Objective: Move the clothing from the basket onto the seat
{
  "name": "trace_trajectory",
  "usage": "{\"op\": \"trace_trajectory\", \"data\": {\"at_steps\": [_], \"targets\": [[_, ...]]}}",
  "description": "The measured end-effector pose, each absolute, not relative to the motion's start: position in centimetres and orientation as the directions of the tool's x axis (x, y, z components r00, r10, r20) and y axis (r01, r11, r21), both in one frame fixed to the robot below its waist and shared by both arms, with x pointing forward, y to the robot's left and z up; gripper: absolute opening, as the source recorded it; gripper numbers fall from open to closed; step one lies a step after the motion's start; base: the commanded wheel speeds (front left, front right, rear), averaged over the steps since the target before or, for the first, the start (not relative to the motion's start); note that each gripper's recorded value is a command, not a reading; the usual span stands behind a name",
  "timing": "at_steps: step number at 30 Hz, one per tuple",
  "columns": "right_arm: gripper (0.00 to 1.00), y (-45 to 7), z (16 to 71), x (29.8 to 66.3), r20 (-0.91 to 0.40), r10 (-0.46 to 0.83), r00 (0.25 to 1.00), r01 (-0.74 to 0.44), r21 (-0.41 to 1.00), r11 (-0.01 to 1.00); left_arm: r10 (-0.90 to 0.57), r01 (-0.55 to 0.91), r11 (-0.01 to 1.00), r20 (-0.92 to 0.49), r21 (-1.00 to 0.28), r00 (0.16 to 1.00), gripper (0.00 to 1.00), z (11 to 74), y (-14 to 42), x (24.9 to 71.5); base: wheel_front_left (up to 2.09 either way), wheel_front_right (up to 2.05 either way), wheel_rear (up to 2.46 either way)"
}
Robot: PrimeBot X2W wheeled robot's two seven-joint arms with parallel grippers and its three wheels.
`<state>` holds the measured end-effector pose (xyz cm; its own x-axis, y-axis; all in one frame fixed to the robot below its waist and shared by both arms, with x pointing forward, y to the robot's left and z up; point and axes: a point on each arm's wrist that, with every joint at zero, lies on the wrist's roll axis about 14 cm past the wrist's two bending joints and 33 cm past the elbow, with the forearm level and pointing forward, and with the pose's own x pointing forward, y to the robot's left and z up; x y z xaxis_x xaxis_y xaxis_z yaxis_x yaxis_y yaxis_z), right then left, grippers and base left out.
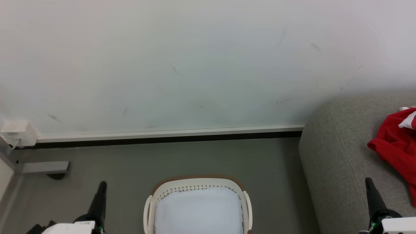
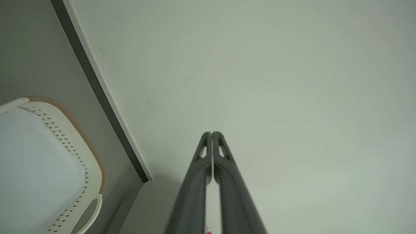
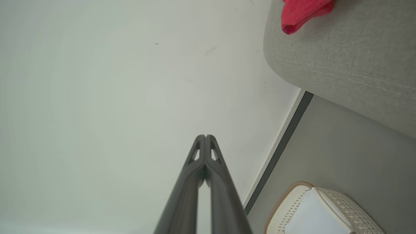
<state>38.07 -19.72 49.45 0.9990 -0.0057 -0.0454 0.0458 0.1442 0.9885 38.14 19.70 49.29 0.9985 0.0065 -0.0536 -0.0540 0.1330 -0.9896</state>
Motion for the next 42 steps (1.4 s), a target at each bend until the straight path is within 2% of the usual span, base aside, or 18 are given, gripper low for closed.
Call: {"op": "trace_trajectory", "data": {"at_steps": [21, 42], "targets": [[0.00, -19.9, 50.3, 38.7, -0.012, 0.002, 1.000, 0.012, 1.000, -0.002, -0.001, -0.013, 0.000, -0.013, -1.000, 1.000, 0.00, 50.4, 19.9, 38.8, 0.00, 0.00, 0.00], [0.00, -19.9, 50.4, 38.7, -0.010, 0.001, 1.000, 0.010, 1.000, -0.005, -0.001, -0.012, 0.000, -0.012, -1.000, 1.000, 0.00, 50.4, 19.9, 38.8, 0.00, 0.00, 0.00]]}}
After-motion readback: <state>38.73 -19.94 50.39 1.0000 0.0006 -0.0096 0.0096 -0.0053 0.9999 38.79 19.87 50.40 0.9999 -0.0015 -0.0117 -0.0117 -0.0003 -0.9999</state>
